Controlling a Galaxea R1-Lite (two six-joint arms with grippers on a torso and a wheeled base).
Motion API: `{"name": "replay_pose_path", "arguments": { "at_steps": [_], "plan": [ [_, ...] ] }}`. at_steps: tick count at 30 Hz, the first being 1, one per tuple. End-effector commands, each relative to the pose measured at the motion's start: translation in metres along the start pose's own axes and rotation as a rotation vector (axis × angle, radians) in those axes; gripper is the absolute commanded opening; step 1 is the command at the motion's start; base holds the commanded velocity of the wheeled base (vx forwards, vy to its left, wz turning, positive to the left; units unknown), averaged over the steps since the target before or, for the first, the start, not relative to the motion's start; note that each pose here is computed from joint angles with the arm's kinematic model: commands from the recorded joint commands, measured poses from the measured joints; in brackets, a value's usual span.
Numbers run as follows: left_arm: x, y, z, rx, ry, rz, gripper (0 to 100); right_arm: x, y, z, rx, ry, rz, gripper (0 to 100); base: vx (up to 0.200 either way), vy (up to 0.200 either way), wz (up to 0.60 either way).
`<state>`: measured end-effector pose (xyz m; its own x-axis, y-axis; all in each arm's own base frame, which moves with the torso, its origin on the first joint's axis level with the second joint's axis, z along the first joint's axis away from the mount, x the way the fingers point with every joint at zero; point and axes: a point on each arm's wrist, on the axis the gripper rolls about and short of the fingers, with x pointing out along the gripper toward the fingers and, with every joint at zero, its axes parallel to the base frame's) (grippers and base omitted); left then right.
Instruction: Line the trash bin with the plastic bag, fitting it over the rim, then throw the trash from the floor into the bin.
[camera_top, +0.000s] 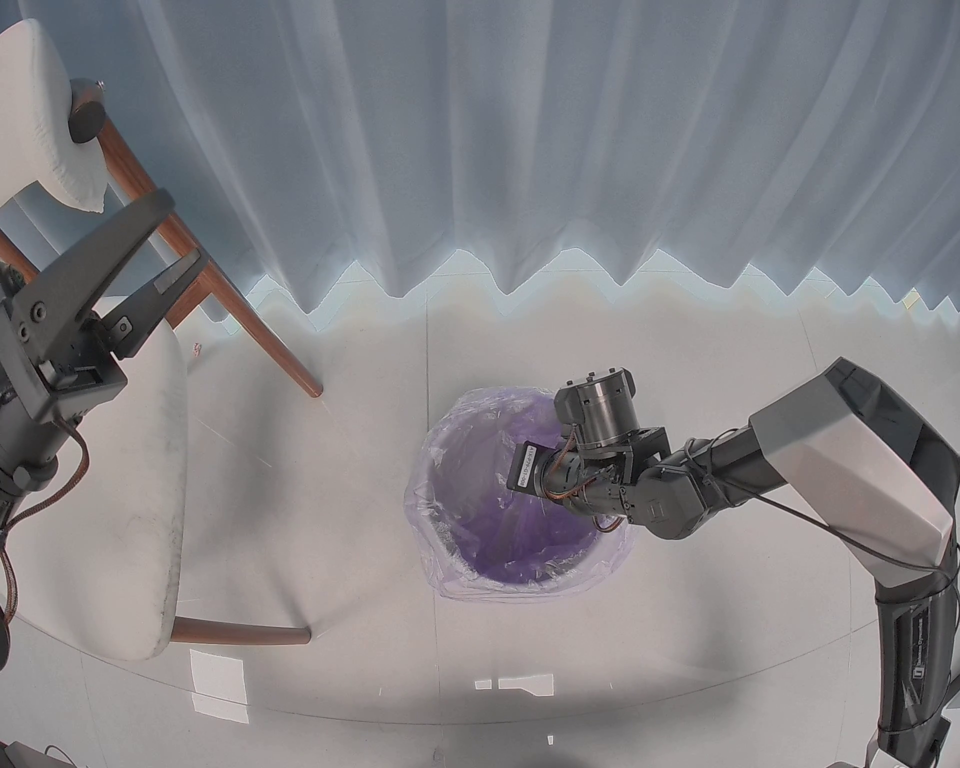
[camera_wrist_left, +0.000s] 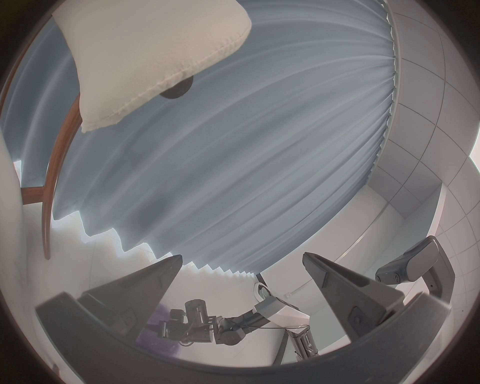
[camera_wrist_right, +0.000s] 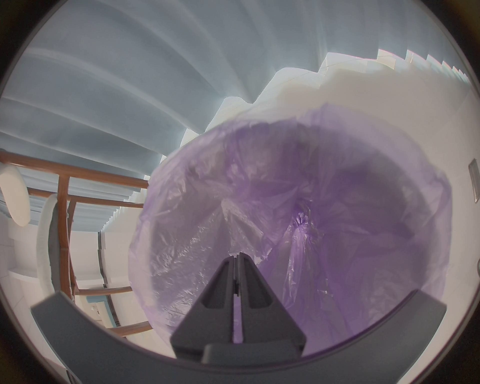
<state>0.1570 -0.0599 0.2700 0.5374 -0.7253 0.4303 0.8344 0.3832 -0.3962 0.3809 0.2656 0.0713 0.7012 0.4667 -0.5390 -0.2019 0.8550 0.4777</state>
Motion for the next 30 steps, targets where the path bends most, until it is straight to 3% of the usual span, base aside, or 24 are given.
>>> {"name": "replay_pose_path", "arguments": {
  "at_steps": [1, 14, 26, 30],
  "plan": [
    [0.000, 0.000, -0.001, -0.004, 0.004, 0.000, 100, 0.017, -0.006, -0.012, -0.015, 0.029, -0.019, 0, 0.000, 0.000, 0.00],
    [0.000, 0.000, -0.002, -0.007, 0.006, 0.001, 100, 0.057, -0.029, -0.011, -0.003, -0.003, -0.062, 0, 0.000, 0.000, 0.00],
    [0.000, 0.000, -0.002, -0.006, 0.005, 0.000, 100, 0.052, 0.002, 0.027, 0.002, -0.201, 0.012, 0, 0.000, 0.000, 0.00],
    [0.000, 0.000, -0.002, -0.004, 0.004, -0.003, 100, 0.048, 0.007, 0.031, 0.006, -0.217, 0.023, 0, 0.000, 0.000, 0.00]
  ]
}}
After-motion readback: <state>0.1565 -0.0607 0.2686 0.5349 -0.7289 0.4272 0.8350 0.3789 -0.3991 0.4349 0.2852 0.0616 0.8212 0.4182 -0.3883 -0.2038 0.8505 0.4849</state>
